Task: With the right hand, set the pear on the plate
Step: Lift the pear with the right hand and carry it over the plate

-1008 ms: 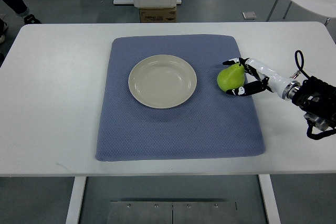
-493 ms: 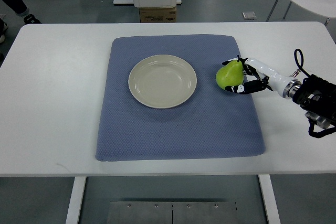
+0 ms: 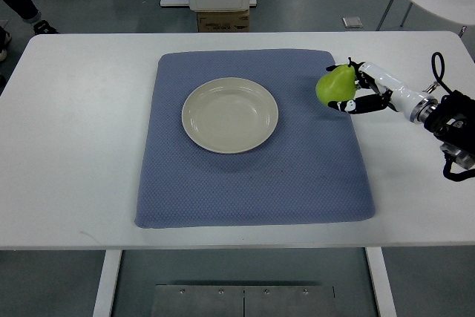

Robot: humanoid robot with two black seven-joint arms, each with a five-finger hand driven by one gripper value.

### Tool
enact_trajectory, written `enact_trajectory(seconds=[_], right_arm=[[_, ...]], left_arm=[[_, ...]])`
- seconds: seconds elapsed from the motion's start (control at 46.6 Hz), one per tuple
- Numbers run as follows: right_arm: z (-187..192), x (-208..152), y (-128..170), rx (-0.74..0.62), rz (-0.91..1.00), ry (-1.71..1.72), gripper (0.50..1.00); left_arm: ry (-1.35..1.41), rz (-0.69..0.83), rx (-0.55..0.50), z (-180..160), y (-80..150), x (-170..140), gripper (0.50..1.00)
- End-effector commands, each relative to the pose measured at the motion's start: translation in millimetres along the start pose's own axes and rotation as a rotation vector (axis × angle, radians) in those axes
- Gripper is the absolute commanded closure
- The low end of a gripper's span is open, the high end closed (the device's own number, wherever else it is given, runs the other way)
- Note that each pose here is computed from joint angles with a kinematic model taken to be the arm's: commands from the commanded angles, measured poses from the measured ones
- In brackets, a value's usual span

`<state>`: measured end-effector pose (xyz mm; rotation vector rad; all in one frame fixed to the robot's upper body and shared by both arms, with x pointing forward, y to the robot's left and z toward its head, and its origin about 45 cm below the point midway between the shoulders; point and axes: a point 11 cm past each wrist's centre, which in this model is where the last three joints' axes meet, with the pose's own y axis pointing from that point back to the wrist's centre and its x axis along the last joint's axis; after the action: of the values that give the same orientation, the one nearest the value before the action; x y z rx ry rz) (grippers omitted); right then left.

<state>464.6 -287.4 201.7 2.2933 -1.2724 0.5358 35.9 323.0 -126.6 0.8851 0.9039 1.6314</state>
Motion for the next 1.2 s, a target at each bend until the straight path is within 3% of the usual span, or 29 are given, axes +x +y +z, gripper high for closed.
enact_trajectory(seconds=[0.0, 0.172, 0.386, 0.686, 1.18], right_arm=[[1, 12, 1, -0.008, 0.022, 0.012, 1.000], [0, 31, 2, -0.017, 0.035, 0.025, 1.000], [-7, 29, -3, -0.005, 0.031, 0.022, 1.000], [-46, -1, -36, 0.077, -0.027, 0.011, 1.000], [-98, -84, -78, 0.168, -0.168, -0.016, 1.000]], left_arm=[[0.000, 0.000, 0.000, 0, 0, 0, 0.500], [0.000, 0.000, 0.000, 0, 0, 0, 0.500], [0.000, 0.000, 0.000, 0, 0, 0, 0.500], [-0.001, 0.000, 0.000, 0, 0, 0, 0.500], [0.000, 0.000, -0.002, 1, 0, 0, 0.500]])
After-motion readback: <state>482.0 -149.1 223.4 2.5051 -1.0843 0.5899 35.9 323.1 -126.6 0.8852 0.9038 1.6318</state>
